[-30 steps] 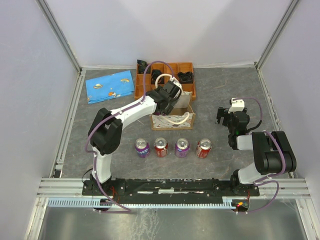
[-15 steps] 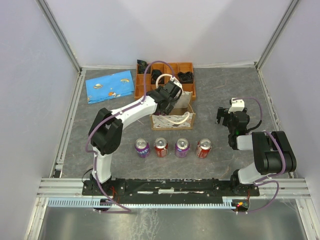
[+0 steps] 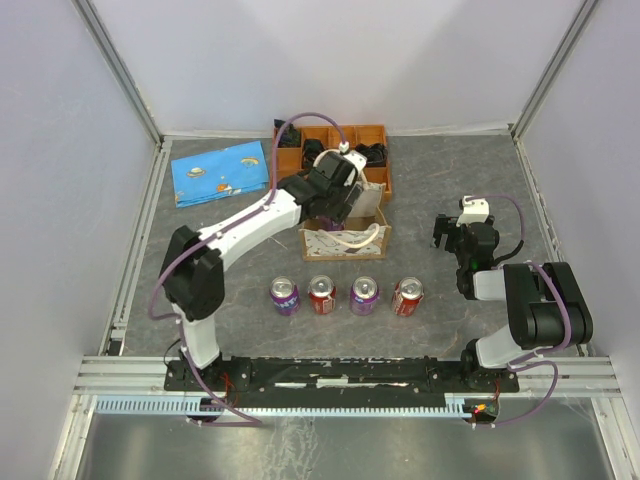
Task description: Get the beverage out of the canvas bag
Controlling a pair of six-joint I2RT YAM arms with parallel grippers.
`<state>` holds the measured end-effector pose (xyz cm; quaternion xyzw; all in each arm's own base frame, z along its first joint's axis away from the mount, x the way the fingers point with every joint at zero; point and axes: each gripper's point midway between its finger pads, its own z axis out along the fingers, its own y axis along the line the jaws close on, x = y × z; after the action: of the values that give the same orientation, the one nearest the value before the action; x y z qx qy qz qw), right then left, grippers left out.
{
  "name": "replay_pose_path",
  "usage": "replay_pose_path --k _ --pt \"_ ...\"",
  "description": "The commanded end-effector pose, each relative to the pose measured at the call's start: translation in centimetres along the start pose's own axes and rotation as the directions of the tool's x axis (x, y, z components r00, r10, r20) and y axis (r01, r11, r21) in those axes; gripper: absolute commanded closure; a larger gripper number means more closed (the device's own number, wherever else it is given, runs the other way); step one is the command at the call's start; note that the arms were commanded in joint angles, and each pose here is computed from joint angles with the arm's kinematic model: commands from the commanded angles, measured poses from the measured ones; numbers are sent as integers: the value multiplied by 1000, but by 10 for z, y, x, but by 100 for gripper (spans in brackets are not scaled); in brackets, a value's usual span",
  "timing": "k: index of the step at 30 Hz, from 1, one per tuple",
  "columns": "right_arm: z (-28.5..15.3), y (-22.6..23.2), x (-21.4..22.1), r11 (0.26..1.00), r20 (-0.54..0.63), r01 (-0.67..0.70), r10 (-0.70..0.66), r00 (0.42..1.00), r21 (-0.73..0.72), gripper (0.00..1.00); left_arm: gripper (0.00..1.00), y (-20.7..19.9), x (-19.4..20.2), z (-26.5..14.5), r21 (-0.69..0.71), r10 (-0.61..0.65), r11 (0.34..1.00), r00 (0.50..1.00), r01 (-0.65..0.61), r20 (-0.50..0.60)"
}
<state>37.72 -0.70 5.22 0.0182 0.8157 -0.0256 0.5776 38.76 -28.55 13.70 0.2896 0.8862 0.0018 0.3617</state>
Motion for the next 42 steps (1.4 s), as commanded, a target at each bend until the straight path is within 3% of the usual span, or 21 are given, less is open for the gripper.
replay_pose_path --k 1,6,15,20,23,27,37,42 --pt "5 0 -20 1000 53 6 -6 999 3 1 97 23 -88 -89 24 -46 999 946 40 320" --pt "5 0 -20 1000 53 6 -6 999 3 1 97 34 -99 -122 21 -54 999 926 50 373" --pt "5 0 -20 1000 53 6 -6 999 3 1 97 77 -101 -188 -105 -60 987 889 120 453" --pt "5 0 -19 1000 52 5 -6 999 4 1 97 109 -89 -233 -198 -74 960 861 198 503" --pt "5 0 -20 1000 52 6 -6 999 3 1 97 129 -70 -247 -286 -78 927 869 245 489" --pt "5 0 -20 1000 53 7 -7 999 4 1 97 140 -33 -241 -370 -99 889 902 270 420" --pt "5 0 -20 1000 52 6 -6 999 3 1 97 129 68 -200 -382 -225 864 931 327 286" --pt "5 0 -19 1000 52 6 -6 999 3 1 97 124 95 -176 -370 -257 865 934 337 249"
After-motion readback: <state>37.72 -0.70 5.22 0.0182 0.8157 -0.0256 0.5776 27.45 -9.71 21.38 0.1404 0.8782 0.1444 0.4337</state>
